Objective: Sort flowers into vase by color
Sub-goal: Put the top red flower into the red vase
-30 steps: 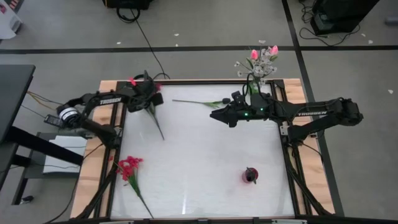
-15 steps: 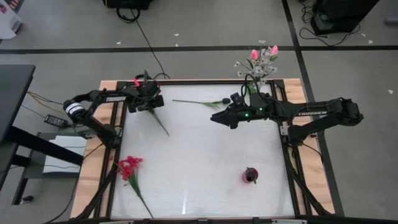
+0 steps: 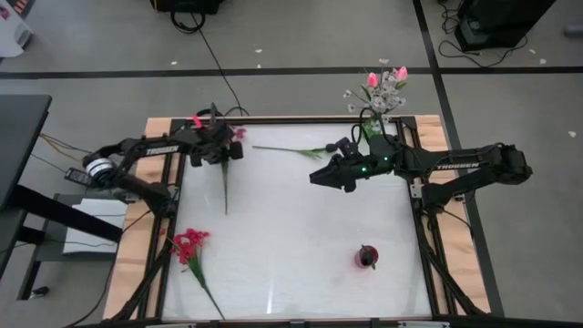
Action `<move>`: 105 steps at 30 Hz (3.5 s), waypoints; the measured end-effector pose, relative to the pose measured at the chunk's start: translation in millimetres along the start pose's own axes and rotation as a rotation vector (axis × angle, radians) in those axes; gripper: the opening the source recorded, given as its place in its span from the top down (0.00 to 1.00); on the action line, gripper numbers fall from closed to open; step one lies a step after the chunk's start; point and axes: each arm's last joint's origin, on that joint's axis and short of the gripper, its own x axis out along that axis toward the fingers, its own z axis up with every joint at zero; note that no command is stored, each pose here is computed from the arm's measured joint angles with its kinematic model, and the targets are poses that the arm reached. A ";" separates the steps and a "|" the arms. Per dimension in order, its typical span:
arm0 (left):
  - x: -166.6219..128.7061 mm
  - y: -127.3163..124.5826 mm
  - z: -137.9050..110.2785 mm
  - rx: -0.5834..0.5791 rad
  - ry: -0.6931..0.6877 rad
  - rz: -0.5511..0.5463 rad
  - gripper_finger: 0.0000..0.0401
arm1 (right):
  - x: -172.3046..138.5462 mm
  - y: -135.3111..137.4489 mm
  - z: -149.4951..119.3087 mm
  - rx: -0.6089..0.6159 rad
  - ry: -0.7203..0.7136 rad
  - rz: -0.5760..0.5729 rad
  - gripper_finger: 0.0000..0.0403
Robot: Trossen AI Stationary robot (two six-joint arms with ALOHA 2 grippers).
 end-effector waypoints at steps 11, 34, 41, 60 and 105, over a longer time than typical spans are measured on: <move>-70.1 -20.8 -10.4 0.113 -0.204 -0.421 0.97 | 0.6 2.6 -0.5 -0.060 -0.013 0.013 0.34; -167.6 -96.2 -69.7 0.452 -0.637 -1.516 0.97 | 1.8 3.0 -0.1 -0.475 -0.110 -0.083 0.34; -165.2 -114.8 -94.7 0.469 -0.702 -1.563 0.97 | 1.7 2.9 0.8 -0.513 -0.113 -0.082 0.34; -184.7 -180.6 -113.8 0.734 -0.745 -1.541 0.94 | 2.4 5.5 -1.9 -0.493 -0.083 -0.036 0.51; -227.8 -72.9 -44.4 0.795 -0.640 -1.001 0.49 | -46.3 21.3 -2.3 -0.406 -0.235 -0.313 0.96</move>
